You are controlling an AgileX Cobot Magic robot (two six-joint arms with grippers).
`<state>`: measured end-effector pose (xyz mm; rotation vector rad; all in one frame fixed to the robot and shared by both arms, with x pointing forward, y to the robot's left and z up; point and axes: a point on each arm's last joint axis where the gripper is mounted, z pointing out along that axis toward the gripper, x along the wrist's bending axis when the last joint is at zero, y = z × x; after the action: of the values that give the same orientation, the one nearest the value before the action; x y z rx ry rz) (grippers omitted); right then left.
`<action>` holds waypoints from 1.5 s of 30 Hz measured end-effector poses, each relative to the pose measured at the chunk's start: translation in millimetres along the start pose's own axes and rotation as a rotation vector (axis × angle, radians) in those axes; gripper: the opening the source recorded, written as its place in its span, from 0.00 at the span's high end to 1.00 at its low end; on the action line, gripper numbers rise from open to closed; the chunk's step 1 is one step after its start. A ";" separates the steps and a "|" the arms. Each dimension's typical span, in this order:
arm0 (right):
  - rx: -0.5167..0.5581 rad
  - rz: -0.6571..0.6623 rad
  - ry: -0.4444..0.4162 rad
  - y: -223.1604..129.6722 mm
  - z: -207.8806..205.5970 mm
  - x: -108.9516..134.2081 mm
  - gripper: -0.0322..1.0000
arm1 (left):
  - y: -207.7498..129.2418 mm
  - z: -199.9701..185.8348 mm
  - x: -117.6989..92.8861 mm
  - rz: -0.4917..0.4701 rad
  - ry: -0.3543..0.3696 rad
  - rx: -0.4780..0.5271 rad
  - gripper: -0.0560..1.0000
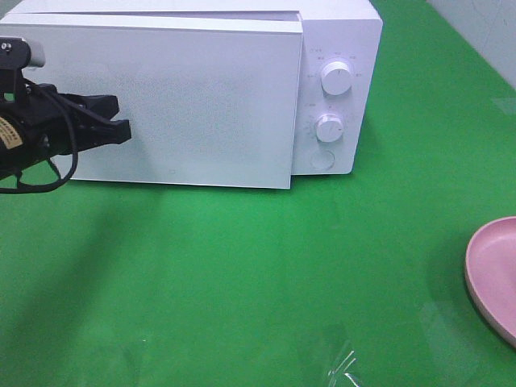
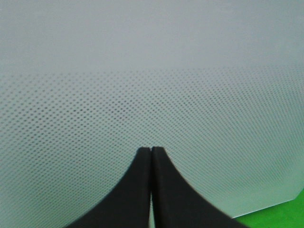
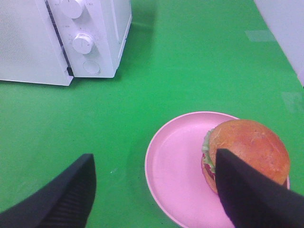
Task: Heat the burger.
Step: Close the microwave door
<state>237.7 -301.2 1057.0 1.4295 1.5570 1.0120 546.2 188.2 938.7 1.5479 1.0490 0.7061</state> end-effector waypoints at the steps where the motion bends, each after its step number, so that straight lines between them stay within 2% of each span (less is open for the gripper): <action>1: 0.000 0.000 0.000 0.0 0.0 0.0 0.28 | 1.6 4.7 -4.7 0.004 -0.016 -0.005 0.95; 4: 0.000 0.000 0.000 0.0 0.0 0.0 0.28 | 2.0 7.9 -8.6 0.008 -0.028 -0.004 0.95; 8: 0.000 0.000 0.000 0.0 0.0 0.0 0.28 | 4.0 29.0 -27.7 0.029 -0.077 0.020 0.95; 14: 0.000 0.000 0.000 0.0 0.0 0.0 0.28 | 5.2 45.7 -42.0 0.030 -0.100 0.031 0.95; 17: 0.000 0.000 0.000 0.0 0.0 0.0 0.28 | 5.0 59.5 -56.7 0.057 -0.140 0.052 0.95; 21: 0.000 0.000 0.000 0.0 0.0 0.0 0.28 | 4.1 69.7 -63.2 0.082 -0.159 0.075 0.95; 28: 0.000 0.000 0.000 0.0 0.0 0.0 0.28 | 6.8 86.4 -68.5 0.119 -0.159 0.100 0.95; 38: 0.000 0.000 0.000 0.0 0.0 0.0 0.28 | 6.1 89.6 -69.9 0.138 -0.164 0.120 0.95; 40: 0.000 0.000 0.000 0.0 0.0 0.0 0.28 | 7.3 88.9 -71.8 0.139 -0.165 0.133 0.95; 42: 0.000 0.000 0.000 0.0 0.0 0.0 0.28 | 14.5 84.4 -75.6 0.117 -0.138 0.188 0.95; 45: 0.000 0.000 0.000 0.0 0.0 0.0 0.28 | 21.9 80.7 -77.2 0.093 -0.116 0.220 0.95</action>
<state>237.7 -301.2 1057.0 1.4295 1.5570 1.0120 588.0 82.7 947.6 1.8144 0.9983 0.5711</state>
